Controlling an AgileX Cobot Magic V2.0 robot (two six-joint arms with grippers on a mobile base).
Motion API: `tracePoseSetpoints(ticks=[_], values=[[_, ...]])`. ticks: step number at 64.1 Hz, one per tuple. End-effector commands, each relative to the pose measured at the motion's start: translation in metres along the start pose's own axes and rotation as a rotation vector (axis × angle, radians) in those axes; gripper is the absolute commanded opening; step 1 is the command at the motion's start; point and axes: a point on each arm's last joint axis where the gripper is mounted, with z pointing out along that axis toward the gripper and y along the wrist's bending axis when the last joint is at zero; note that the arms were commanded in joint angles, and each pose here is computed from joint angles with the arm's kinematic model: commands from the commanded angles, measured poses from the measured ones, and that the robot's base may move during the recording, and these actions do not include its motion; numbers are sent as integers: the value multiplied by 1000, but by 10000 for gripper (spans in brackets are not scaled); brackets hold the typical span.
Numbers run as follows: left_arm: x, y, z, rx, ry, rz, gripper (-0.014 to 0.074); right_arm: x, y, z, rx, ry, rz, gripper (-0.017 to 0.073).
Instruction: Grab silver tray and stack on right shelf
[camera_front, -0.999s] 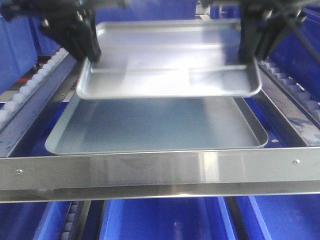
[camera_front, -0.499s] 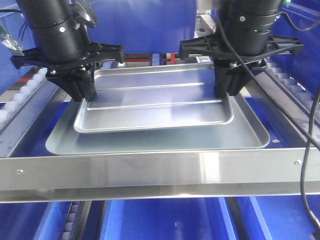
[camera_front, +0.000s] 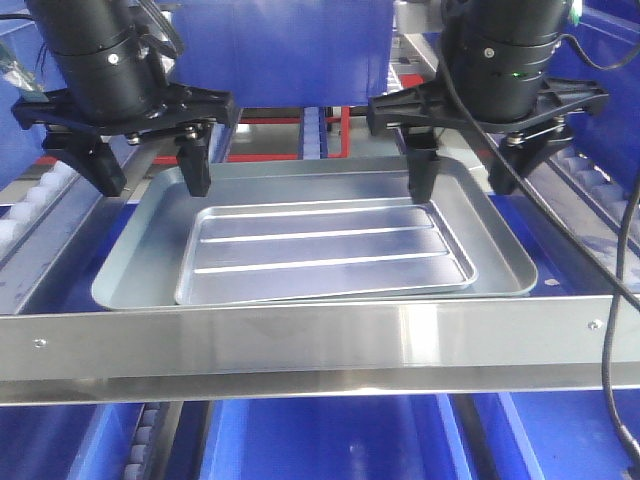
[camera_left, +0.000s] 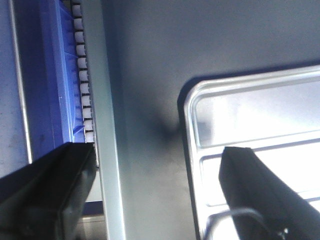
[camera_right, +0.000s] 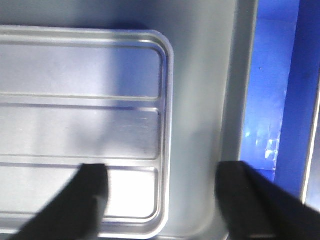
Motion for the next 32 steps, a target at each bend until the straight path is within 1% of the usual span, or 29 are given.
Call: tracePoseSetpoints(ticks=[1,7,11,18,22,23,24,29,30,32], values=[[-15,0,-27,21,-96,-3,433,-18,-5,-29,-14,-116,-14,602],[-12,1,-34,15,-70,-10,430,-18,-7,-40,-7,-118,-7,561],[-13,2,-45,16,-82,-14,414,-19,-10,-51,-1,-122,0,517],[-14,6,-78,38,-154,-24,347,-18,-16,-73,2,-141,6,384],[-12,10,-101,56,-208,-29,297,-17,-19,-86,6,-150,-4,283],[-12,11,-107,62,-223,-29,283,-16,-20,-89,7,-152,-4,271],[-10,11,-112,67,-238,-27,268,-15,-21,-93,9,-152,-7,237],[1,17,-139,83,-324,-9,172,-12,-25,-105,16,-154,-14,127],[5,17,-142,89,-336,-4,142,-11,-26,-108,17,-154,-19,97],[12,20,-151,101,-369,-3,100,-9,-27,-112,15,-161,-25,57]])
